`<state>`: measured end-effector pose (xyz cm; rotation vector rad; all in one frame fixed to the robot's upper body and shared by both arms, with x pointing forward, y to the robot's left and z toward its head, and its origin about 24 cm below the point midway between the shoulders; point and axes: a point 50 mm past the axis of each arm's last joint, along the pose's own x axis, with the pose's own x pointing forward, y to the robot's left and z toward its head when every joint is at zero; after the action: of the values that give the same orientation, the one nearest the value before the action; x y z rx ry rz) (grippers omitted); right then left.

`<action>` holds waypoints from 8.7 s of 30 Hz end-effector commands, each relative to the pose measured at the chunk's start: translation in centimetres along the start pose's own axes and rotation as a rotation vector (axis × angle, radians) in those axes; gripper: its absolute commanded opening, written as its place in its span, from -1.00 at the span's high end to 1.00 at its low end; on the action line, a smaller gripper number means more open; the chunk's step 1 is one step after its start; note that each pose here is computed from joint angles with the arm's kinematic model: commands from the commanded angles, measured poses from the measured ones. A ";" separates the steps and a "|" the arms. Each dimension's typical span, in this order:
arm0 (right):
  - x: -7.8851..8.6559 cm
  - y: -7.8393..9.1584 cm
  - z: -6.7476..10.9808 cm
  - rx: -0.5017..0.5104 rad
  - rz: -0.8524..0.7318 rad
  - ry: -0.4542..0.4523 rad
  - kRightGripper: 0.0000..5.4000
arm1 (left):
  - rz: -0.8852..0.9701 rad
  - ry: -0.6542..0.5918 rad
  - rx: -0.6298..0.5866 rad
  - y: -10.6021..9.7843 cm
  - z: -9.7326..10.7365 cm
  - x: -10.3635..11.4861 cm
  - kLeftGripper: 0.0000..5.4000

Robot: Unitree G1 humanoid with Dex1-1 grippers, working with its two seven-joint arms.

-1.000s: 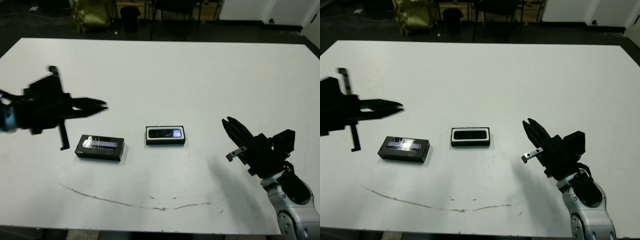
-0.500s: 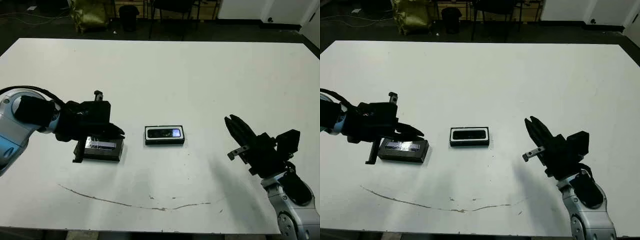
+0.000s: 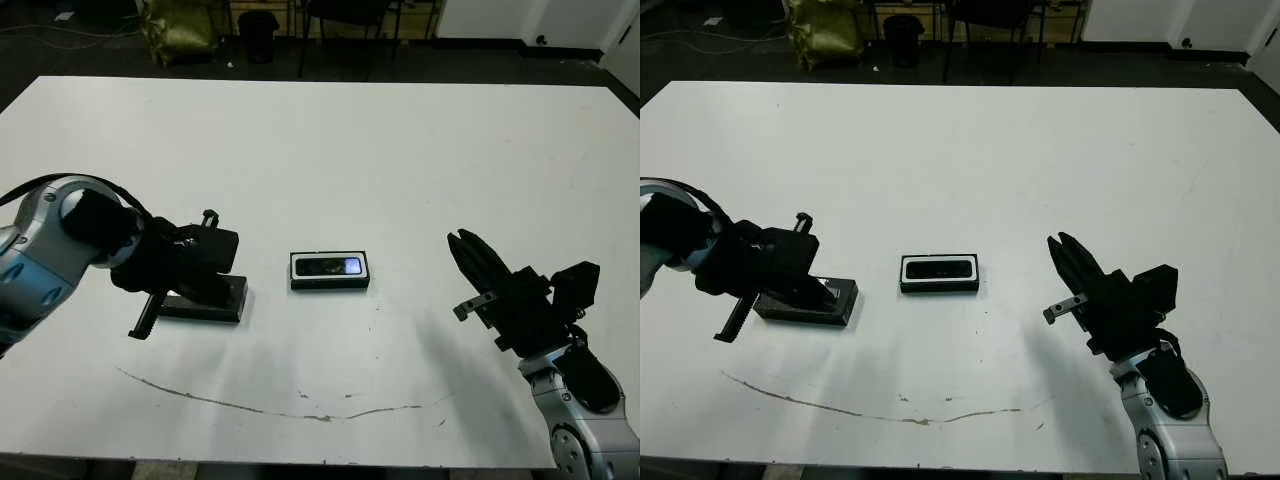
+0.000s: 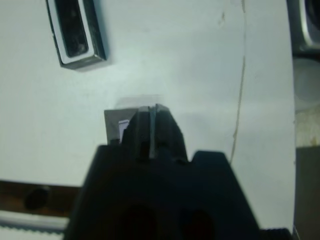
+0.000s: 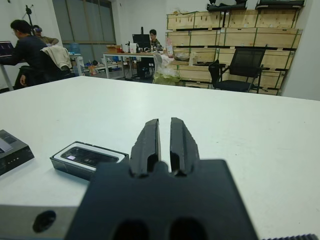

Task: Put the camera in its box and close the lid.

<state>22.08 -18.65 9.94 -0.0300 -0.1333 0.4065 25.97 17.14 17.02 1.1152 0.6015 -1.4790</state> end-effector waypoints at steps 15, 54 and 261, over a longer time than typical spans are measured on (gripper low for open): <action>-0.4 -0.1 -0.5 -0.010 -0.021 0.038 0.99 | -0.179 0.071 0.046 -1.2 -1.5 3.2 1.00; -0.7 0.0 -0.8 0.001 -0.027 0.050 0.99 | -0.159 0.104 0.126 -2.1 -0.8 3.9 1.00; -2.2 0.0 -4.1 0.124 -0.014 0.109 1.00 | 0.581 -0.636 -0.687 -3.7 -14.3 0.3 -1.00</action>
<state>20.76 -19.30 6.02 0.0596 -0.0149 0.4086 27.19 30.13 10.72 0.1943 0.2220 -0.9220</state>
